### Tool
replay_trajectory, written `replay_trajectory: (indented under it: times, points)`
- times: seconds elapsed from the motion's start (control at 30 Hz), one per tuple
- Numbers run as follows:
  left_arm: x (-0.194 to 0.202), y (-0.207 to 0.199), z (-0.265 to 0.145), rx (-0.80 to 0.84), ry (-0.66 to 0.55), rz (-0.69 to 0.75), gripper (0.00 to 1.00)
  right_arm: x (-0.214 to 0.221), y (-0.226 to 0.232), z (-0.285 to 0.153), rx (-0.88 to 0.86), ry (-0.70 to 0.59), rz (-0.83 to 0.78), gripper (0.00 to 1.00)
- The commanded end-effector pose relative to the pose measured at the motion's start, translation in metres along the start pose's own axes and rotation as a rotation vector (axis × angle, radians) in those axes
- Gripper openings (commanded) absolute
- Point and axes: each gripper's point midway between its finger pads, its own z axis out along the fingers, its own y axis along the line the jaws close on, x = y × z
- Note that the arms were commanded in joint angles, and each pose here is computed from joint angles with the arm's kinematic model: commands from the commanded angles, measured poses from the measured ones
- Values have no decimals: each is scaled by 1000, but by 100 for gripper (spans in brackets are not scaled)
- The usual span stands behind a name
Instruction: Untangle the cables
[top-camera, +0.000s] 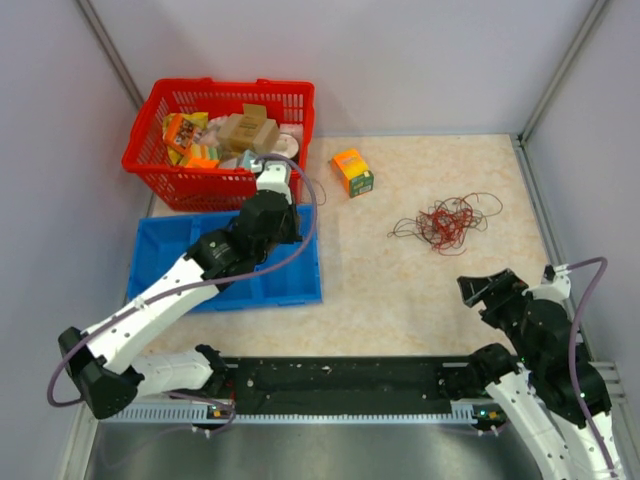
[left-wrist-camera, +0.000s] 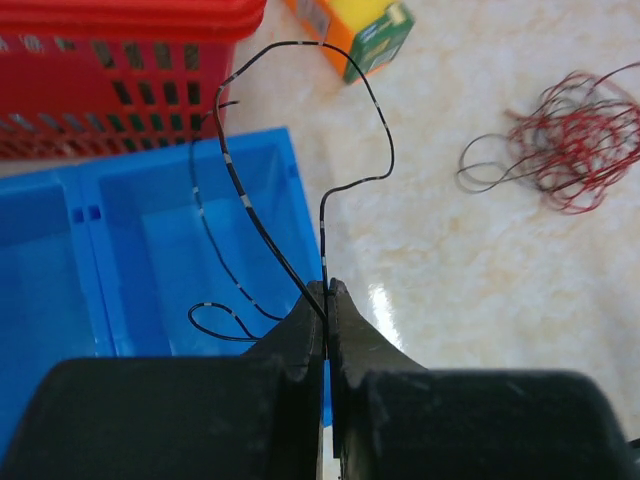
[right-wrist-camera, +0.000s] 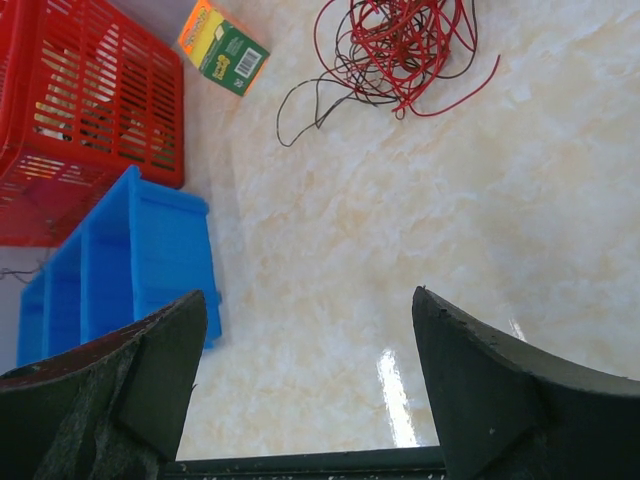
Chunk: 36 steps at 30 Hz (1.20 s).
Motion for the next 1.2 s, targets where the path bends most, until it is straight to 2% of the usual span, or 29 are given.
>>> replay_trajectory:
  times: [0.0,0.3,0.33,0.4,0.5,0.53,0.57,0.67,0.83,0.97,1.07,1.17]
  points:
    - [55,21,25,-16,185,-35,0,-5,10,2,-42,-14,-11,82]
    - [100,54,65,-114,202,-279,0,3,9,8,-21,22,-11,82]
    - [103,53,67,-104,214,-288,3,6,8,10,-15,37,-20,82]
    - [106,52,66,-94,227,-297,24,14,7,18,2,83,-47,82]
    - [101,52,55,-62,191,-306,41,28,7,33,45,171,-96,82]
    - [97,51,49,-45,167,-308,51,30,10,38,44,190,-103,82]
    - [99,54,45,-40,154,-308,56,31,15,42,32,200,-106,82]
    - [83,52,26,27,67,-292,62,25,35,59,-14,187,-110,82]
    - [64,45,6,120,-21,-255,68,-2,38,91,72,123,-144,82]
    - [65,20,2,275,-5,-206,71,-41,13,128,185,82,-53,81]
    - [80,-22,2,511,78,-226,75,-63,12,156,145,67,31,71]
    - [84,-66,-2,734,206,-265,71,-67,23,192,100,142,14,52]
